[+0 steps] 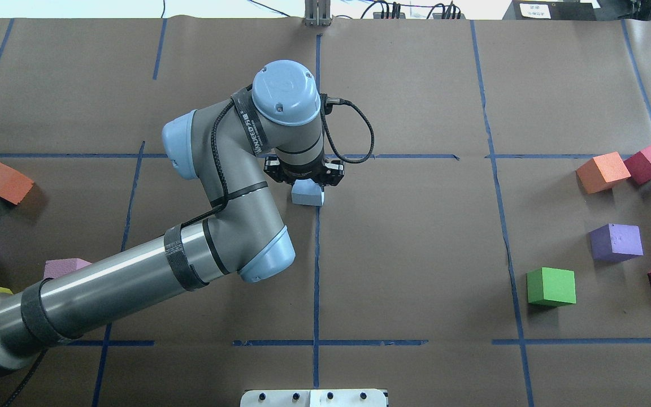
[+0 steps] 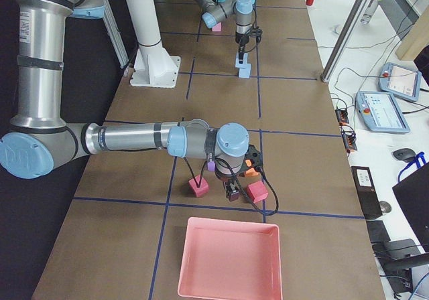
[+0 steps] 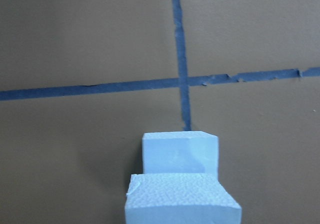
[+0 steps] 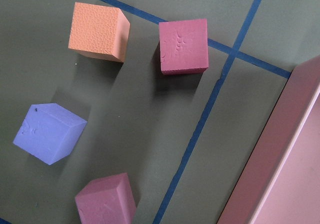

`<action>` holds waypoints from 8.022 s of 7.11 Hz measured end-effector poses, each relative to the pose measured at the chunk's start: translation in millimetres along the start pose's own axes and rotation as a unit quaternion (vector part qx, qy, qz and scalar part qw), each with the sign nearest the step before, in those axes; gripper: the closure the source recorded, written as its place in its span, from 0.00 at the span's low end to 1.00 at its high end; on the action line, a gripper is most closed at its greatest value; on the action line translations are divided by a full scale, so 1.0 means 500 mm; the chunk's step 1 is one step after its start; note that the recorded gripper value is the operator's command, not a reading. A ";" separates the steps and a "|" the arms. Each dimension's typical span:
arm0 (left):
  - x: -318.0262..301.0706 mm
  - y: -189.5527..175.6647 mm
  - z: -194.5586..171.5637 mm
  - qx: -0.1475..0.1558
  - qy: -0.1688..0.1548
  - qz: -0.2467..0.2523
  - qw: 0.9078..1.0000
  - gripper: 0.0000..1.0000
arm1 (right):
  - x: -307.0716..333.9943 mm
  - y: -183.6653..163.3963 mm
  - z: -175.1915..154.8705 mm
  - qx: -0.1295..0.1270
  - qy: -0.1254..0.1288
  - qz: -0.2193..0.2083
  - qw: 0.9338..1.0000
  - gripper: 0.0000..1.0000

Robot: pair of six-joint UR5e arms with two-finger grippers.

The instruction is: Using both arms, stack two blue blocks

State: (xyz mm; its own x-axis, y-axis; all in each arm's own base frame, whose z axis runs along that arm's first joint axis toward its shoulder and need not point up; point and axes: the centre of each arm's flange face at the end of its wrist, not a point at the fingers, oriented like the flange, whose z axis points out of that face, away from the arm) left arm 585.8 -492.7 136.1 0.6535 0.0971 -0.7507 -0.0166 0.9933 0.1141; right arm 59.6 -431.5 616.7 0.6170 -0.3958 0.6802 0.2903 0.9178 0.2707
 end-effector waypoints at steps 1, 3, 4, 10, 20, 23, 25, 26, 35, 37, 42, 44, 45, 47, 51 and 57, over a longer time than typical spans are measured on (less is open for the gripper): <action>0.003 -0.003 -0.001 0.002 -0.001 0.012 1.000 0.60 | 0.000 0.001 0.000 0.000 0.000 0.000 1.000 0.01; -0.010 -0.024 -0.011 0.006 -0.004 0.021 1.000 0.60 | 0.000 0.000 0.000 0.000 0.000 0.000 1.000 0.01; -0.014 -0.034 -0.014 0.007 -0.005 0.020 1.000 0.60 | 0.000 0.000 0.000 0.000 0.000 0.000 1.000 0.01; 0.011 -0.062 -0.004 0.002 -0.013 0.010 1.000 0.38 | -0.001 0.000 -0.001 0.000 0.000 0.000 1.000 0.01; -0.044 -0.107 -0.075 -0.012 0.012 0.004 1.000 0.00 | 0.001 0.001 0.001 -0.001 0.000 0.001 1.000 0.01; -0.333 -0.088 -0.161 -0.020 -0.006 0.084 0.996 0.00 | 0.002 0.001 0.002 -0.001 0.000 0.001 1.000 0.01; -0.663 -0.065 -0.214 -0.032 -0.018 0.147 0.989 0.00 | 0.002 0.003 0.003 -0.002 0.000 0.002 1.000 0.00; -0.838 -0.048 -0.250 -0.037 -0.019 0.149 0.988 0.00 | 0.003 0.003 0.004 -0.002 0.000 0.004 1.000 0.00; -1.608 0.202 -0.313 -0.054 -0.060 0.008 0.997 0.00 | 0.004 0.014 0.009 -0.005 -0.001 0.068 0.998 0.00; -1.614 0.208 -0.313 -0.056 -0.071 0.005 0.996 0.00 | 0.005 0.015 0.010 -0.005 -0.002 0.069 0.998 0.00; -1.609 0.215 -0.303 -0.063 -0.069 0.011 0.996 0.00 | 0.006 0.014 0.011 -0.005 -0.002 0.069 0.998 0.00; -1.609 0.216 -0.302 -0.062 -0.068 0.012 0.996 0.00 | 0.006 0.014 0.011 -0.006 -0.002 0.069 0.998 0.00; -1.609 0.216 -0.302 -0.062 -0.068 0.012 0.996 0.00 | 0.006 0.014 0.011 -0.006 -0.002 0.069 0.998 0.00; -1.610 0.216 -0.301 -0.062 -0.068 0.012 0.996 0.00 | 0.005 0.013 0.012 -0.006 -0.002 0.069 0.998 0.00; -1.609 0.216 -0.298 -0.065 -0.068 0.013 0.996 0.00 | 0.005 0.013 0.012 -0.006 -0.002 0.068 0.998 0.00; -1.604 0.216 -0.293 -0.068 -0.068 0.015 0.995 0.00 | 0.006 0.013 0.011 -0.005 -0.002 0.069 0.998 0.00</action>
State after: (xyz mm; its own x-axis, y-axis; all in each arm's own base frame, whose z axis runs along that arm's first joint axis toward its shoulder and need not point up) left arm -51.2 -454.3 655.0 0.7473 0.1258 -0.6525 -0.1329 0.9904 0.0388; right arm 59.1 -426.3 624.2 0.6486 -0.2660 0.7132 0.2110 0.9631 0.1673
